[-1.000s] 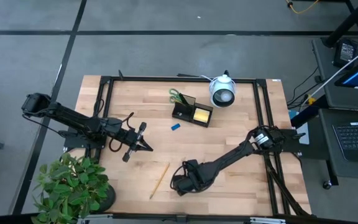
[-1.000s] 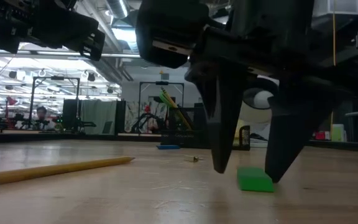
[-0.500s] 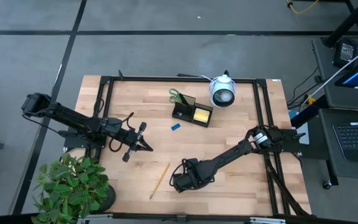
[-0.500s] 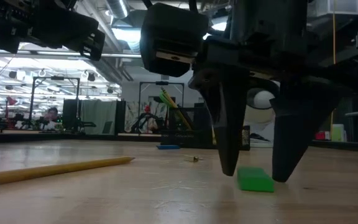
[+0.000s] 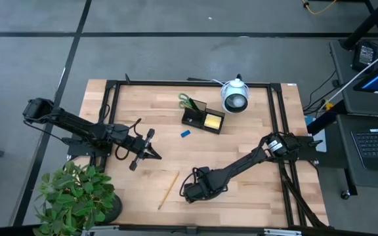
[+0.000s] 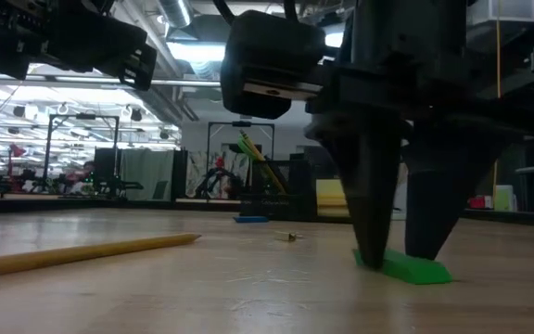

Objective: Pick and place office supplies into organizer
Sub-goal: Put the green eraser into the black desk organizer, then put the yellow pencil into the black desk organizer

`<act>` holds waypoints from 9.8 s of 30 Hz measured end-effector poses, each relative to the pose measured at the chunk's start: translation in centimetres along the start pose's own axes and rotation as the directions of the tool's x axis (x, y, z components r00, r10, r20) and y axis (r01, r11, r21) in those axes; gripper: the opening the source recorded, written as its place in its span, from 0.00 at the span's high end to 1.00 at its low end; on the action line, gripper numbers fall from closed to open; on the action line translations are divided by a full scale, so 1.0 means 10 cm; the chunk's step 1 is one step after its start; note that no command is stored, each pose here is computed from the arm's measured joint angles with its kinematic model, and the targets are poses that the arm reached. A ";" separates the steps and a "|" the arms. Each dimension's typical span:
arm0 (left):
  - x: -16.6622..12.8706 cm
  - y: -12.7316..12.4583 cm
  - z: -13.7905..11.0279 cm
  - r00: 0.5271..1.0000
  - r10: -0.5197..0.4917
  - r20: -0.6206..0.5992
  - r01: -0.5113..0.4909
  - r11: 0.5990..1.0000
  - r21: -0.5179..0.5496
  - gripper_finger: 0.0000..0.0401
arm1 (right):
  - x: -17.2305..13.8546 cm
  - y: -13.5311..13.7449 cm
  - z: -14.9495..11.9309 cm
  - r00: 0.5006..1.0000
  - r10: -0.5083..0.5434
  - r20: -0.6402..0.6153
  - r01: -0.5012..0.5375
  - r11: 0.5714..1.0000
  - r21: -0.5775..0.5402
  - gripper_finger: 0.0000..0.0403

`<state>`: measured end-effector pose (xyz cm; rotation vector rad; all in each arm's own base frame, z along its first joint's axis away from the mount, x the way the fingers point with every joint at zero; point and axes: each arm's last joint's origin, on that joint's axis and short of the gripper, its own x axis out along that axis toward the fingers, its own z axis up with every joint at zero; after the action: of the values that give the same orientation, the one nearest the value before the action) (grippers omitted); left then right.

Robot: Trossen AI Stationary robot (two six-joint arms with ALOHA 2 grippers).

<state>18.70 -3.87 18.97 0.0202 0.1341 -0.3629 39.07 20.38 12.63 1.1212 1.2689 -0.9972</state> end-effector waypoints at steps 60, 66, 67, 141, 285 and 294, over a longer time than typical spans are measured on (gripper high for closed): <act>0.00 0.00 0.00 1.000 0.000 0.002 0.000 1.000 -0.008 1.00 | -0.18 0.09 -0.10 0.981 0.004 0.196 0.059 0.947 -0.315 0.77; 0.00 0.00 0.00 1.000 0.000 0.002 0.000 1.000 -0.008 0.99 | -0.31 0.15 -0.11 0.977 0.038 0.208 0.031 0.948 -0.317 0.77; 0.00 0.00 0.00 1.000 0.000 0.002 0.000 1.000 -0.008 0.99 | -0.33 0.16 -0.11 0.977 0.045 0.207 0.025 0.947 -0.321 0.77; 0.00 0.00 -0.04 0.999 -0.002 -0.037 -0.001 0.998 -0.069 0.99 | -1.46 0.29 2.36 0.870 -0.037 0.491 0.397 0.643 -0.655 0.77; 0.00 0.01 -0.11 0.990 0.082 -0.113 -0.102 0.977 -0.188 0.95 | -0.86 -0.58 0.89 0.676 0.609 0.415 0.066 0.512 -0.857 0.97; 0.09 -0.25 0.05 0.931 0.104 -0.349 -0.188 0.958 -0.217 0.94 | -0.70 -1.00 0.89 0.538 0.749 0.386 -0.136 0.529 -0.838 0.96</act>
<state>18.74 -6.56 19.35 -0.1553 0.5128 -0.1868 30.55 9.39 18.61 0.2859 0.4824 -0.2981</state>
